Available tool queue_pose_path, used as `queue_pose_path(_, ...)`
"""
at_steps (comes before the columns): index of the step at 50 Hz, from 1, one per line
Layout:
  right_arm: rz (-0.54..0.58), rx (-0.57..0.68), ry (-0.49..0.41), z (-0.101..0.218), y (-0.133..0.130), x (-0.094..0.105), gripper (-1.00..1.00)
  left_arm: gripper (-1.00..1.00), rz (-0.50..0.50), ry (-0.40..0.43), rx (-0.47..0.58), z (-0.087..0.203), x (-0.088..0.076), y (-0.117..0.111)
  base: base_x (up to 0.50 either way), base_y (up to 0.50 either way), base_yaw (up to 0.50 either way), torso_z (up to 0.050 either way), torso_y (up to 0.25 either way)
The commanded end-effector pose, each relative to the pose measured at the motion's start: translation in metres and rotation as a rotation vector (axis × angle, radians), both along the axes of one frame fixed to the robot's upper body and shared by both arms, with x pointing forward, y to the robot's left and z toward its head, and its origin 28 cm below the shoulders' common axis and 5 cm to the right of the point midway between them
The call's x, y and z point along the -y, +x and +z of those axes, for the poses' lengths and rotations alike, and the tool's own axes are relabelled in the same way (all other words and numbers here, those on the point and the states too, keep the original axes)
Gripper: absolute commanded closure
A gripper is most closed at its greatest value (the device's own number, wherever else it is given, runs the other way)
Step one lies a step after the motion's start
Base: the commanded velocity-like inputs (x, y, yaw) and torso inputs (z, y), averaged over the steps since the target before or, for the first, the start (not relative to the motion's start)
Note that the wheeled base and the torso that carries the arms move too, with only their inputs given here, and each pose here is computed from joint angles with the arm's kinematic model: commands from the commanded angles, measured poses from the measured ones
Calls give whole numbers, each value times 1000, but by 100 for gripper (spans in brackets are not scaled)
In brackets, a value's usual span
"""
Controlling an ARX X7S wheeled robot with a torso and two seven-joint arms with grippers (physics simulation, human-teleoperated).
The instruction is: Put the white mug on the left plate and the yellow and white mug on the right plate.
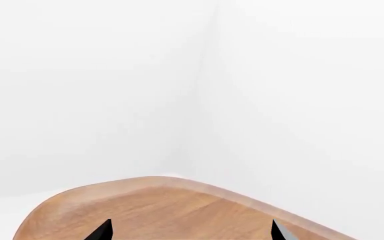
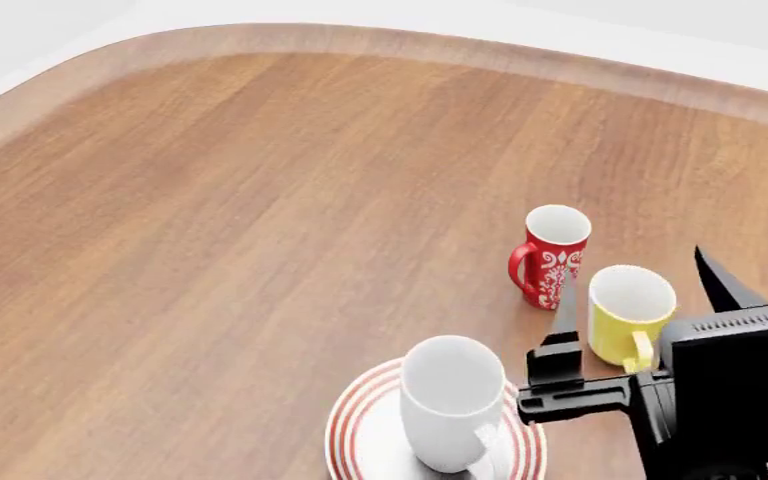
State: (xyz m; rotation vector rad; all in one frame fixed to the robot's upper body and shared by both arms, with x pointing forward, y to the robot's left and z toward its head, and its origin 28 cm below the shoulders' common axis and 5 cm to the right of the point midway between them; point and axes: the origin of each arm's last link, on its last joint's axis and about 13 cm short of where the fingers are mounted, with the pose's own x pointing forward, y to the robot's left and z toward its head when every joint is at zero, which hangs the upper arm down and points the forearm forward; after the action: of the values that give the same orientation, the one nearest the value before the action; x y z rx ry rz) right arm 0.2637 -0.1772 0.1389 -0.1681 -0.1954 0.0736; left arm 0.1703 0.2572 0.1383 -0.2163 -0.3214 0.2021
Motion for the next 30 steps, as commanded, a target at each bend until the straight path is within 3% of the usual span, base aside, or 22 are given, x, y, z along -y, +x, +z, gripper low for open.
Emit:
queue_pose_path(1,-181,-104,84,3,15,7,-100,-100,-2,-2,3,0,-1,-1,0,0,0,0,0)
queue_pose_path(6,-238,-208,109,-3,23,10,-100,-100,-1,-3,3,0,-1,-1,0,0,0,0,0)
queue_pose_path(15,-230,-259,154,-7,28,15,-100,-100,-2,-2,2,1,-1,-2,0,0,0,0,0)
queue_pose_path(20,-212,-351,131,-13,30,15,-100,-100,-3,-3,2,2,0,-3,0,0,0,0,0)
queue_pose_path(30,-206,-346,166,-13,32,18,-100,-100,-3,-3,-3,1,2,-1,0,0,0,0,0)
